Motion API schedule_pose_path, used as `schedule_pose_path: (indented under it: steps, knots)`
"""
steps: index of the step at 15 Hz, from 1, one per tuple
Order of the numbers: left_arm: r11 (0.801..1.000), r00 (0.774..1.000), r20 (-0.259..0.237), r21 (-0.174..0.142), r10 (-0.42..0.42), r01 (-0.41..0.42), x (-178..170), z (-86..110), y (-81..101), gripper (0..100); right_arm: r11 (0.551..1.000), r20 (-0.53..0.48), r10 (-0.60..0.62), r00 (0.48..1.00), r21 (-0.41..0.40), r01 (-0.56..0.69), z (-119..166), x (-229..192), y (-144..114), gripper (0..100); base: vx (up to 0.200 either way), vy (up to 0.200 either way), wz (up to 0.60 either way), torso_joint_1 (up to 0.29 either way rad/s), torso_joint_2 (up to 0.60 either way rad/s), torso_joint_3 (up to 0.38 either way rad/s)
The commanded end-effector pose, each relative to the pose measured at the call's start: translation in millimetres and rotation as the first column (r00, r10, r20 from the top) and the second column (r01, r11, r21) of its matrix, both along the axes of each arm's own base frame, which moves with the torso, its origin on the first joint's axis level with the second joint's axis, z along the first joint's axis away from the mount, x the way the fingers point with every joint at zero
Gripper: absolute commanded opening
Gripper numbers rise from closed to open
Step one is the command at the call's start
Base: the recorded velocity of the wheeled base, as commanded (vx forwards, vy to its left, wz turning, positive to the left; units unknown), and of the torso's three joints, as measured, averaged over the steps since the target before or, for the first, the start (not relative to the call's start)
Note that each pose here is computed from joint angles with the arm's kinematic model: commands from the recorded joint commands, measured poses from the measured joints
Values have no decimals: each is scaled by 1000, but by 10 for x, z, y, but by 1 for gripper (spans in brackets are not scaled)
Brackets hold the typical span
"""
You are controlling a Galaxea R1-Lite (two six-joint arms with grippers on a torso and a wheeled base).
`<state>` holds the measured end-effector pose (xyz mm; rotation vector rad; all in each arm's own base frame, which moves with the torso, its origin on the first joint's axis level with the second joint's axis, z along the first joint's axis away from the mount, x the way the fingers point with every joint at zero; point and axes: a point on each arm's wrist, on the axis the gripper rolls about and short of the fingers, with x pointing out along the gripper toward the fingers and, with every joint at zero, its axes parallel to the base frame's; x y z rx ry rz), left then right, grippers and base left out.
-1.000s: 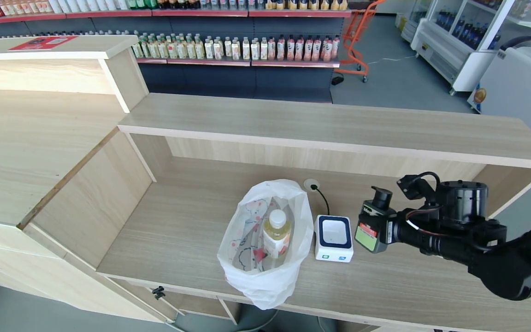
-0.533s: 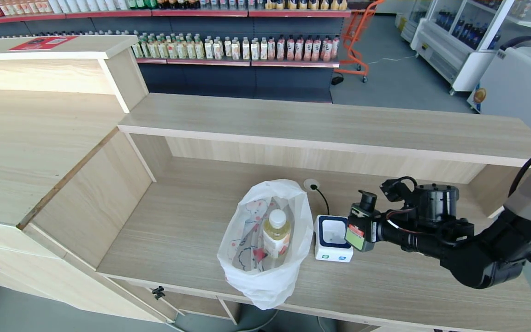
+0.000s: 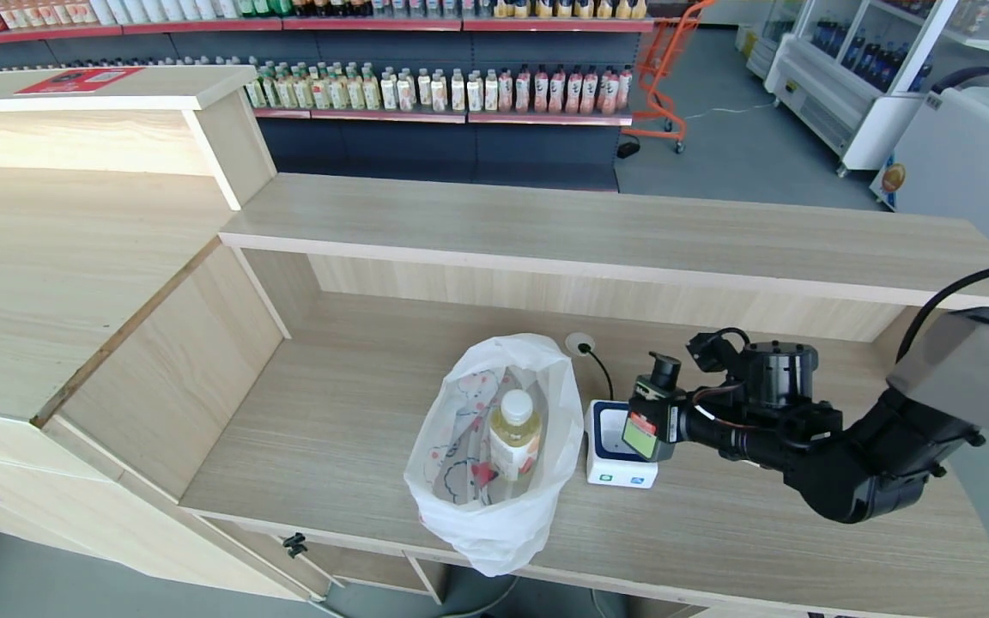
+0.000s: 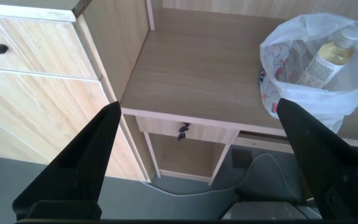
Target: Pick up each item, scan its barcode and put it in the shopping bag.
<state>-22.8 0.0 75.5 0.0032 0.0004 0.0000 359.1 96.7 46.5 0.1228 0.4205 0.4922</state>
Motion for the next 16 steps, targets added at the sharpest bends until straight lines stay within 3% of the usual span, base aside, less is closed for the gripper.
schedule_pose_path:
  steps: [1, 16]
  knots:
    - [1000, 1000, 0, 0, 0, 0, 0, 0, 0, 100, 1000, -9, 11, 1000, 5, -11, -74, 53, 69, 0, 0, 0, 0, 0, 0, 0]
    - [1000, 1000, 0, 0, 0, 0, 0, 0, 0, 100, 1000, -15, 8, 1000, -2, -8, -245, 211, 116, 0, 0, 0, 0, 0, 0, 0]
